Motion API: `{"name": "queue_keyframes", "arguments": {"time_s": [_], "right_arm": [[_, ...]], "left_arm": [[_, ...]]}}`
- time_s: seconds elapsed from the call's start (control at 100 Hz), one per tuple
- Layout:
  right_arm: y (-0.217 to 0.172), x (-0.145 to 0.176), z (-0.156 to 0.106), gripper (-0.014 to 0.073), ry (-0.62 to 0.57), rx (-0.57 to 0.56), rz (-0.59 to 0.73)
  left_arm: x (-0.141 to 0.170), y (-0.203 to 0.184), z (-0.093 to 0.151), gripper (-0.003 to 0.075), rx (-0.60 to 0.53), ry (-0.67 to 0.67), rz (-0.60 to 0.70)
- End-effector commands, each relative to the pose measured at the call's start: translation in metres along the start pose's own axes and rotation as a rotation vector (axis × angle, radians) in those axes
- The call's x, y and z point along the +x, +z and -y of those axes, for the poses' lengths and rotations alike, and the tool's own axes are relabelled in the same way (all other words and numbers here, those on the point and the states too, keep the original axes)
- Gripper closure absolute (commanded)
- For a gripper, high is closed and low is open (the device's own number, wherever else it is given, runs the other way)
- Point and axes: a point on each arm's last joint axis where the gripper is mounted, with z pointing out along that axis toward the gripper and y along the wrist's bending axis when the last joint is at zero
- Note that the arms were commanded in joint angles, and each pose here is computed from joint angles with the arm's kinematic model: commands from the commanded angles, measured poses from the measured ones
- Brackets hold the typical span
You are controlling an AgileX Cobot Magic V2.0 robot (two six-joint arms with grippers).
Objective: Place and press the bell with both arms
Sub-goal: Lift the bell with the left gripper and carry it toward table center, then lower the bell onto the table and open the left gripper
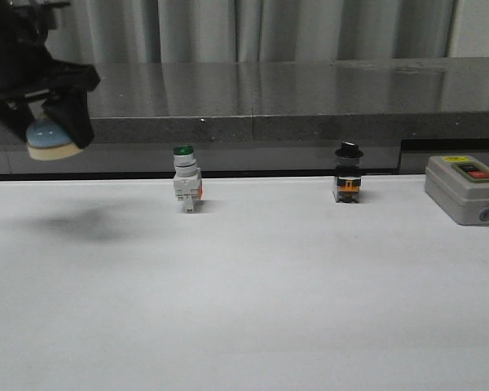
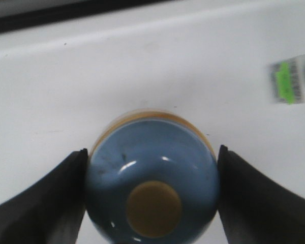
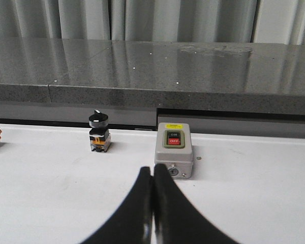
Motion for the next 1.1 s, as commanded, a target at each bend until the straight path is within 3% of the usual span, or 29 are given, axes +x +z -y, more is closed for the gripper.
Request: {"name": "queue_keyframes", "arguments": {"time_s": [0.0, 0.29, 0.53, 0.81, 1.09], "right_arm": [[-0.003, -0.013, 0.0, 0.0655, -0.009, 0.004, 0.116], [-0.003, -0.013, 0.0, 0.0655, -0.009, 0.004, 0.116], [-0.003, -0.013, 0.0, 0.0655, -0.009, 0.004, 0.116], [-0.003, -0.013, 0.0, 0.0655, -0.009, 0.004, 0.116], [-0.003, -0.013, 0.0, 0.0655, -0.009, 0.004, 0.116]], "left_arm": [[-0.011, -0.047, 0.026, 0.0505, 0.045, 0.037, 0.126], [0.003, -0.053, 0.113, 0.0505, 0.165, 0.228, 0.119], [0.021, -0.026, 0.175, 0.0505, 0.24, 0.352, 0.096], [0.044, 0.024, 0.212, 0.0505, 0.263, 0.422, 0.009], [0.061, 0.06, 0.221, 0.051, 0.256, 0.439, -0.075]]}}
